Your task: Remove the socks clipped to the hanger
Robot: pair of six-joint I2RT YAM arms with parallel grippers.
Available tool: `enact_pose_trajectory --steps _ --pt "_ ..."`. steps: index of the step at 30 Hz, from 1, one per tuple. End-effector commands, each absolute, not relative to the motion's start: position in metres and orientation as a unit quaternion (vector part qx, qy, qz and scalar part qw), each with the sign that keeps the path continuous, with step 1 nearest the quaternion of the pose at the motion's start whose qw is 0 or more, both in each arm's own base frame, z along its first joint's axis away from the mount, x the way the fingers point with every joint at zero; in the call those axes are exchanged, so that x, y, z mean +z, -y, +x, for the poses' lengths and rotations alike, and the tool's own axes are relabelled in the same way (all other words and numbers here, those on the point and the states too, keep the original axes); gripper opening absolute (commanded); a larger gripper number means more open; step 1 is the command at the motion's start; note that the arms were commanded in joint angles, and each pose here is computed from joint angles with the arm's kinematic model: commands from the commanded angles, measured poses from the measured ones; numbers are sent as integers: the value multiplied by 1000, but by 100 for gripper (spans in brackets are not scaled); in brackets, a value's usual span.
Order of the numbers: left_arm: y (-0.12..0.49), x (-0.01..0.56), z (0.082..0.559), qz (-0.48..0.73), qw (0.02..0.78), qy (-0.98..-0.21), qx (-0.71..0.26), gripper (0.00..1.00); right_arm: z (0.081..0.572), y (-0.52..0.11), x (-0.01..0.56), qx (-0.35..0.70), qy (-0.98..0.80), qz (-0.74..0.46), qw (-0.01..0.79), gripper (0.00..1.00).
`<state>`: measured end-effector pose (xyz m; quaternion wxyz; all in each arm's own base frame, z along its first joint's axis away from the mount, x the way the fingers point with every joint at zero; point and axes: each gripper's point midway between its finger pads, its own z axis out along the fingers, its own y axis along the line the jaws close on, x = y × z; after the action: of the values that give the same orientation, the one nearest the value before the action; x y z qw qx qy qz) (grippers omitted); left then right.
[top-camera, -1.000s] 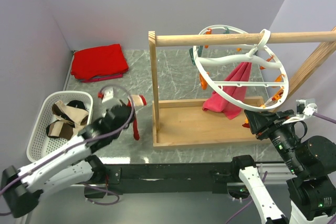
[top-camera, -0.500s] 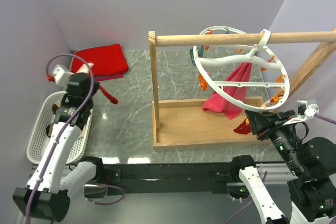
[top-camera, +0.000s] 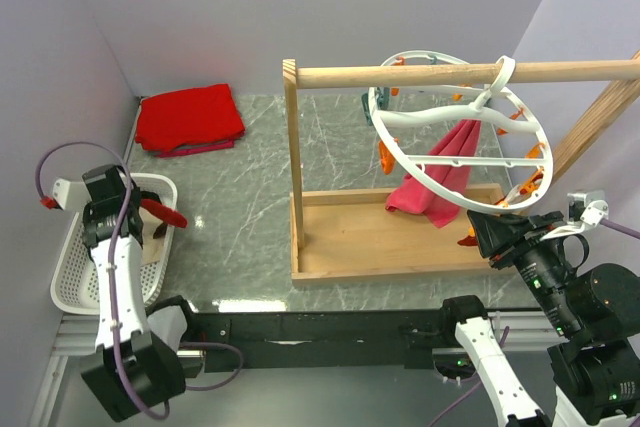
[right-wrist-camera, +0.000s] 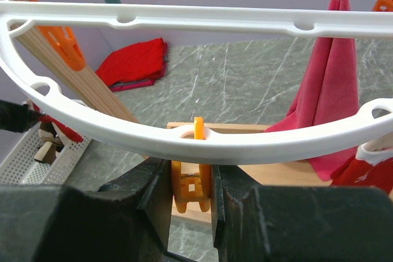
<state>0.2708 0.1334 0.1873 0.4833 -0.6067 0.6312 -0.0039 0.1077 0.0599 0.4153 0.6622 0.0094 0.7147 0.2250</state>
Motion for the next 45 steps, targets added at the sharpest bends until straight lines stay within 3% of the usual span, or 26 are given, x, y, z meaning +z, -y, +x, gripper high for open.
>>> enact_pose_trajectory --steps 1,12,17,20,23,25,34,40,45 --pt "-138 169 271 -630 448 -634 -24 4 100 -61 421 227 -706 -2 671 0" --pt "-179 211 247 -658 498 -563 43 8 101 -61 421 228 -706 -3 670 0" --pt "-179 211 250 -655 501 -564 36 19 102 -62 420 229 -706 -3 670 0" --pt "-176 209 255 -650 500 -571 24 42 103 -62 420 228 -707 -3 669 0" --pt "-176 213 255 -653 499 -569 24 81 101 -62 422 228 -706 -4 670 0" --pt "-174 224 260 -642 515 -568 10 97 101 -62 422 229 -707 -4 669 0" --pt "-127 265 307 -518 550 -649 -86 96 102 -66 424 240 -706 -6 666 0" --pt "-4 288 341 -325 561 -735 -200 96 102 -67 425 242 -706 -7 666 0" --pt "94 282 326 -188 507 -763 -353 96 100 -65 424 238 -708 -4 665 0"
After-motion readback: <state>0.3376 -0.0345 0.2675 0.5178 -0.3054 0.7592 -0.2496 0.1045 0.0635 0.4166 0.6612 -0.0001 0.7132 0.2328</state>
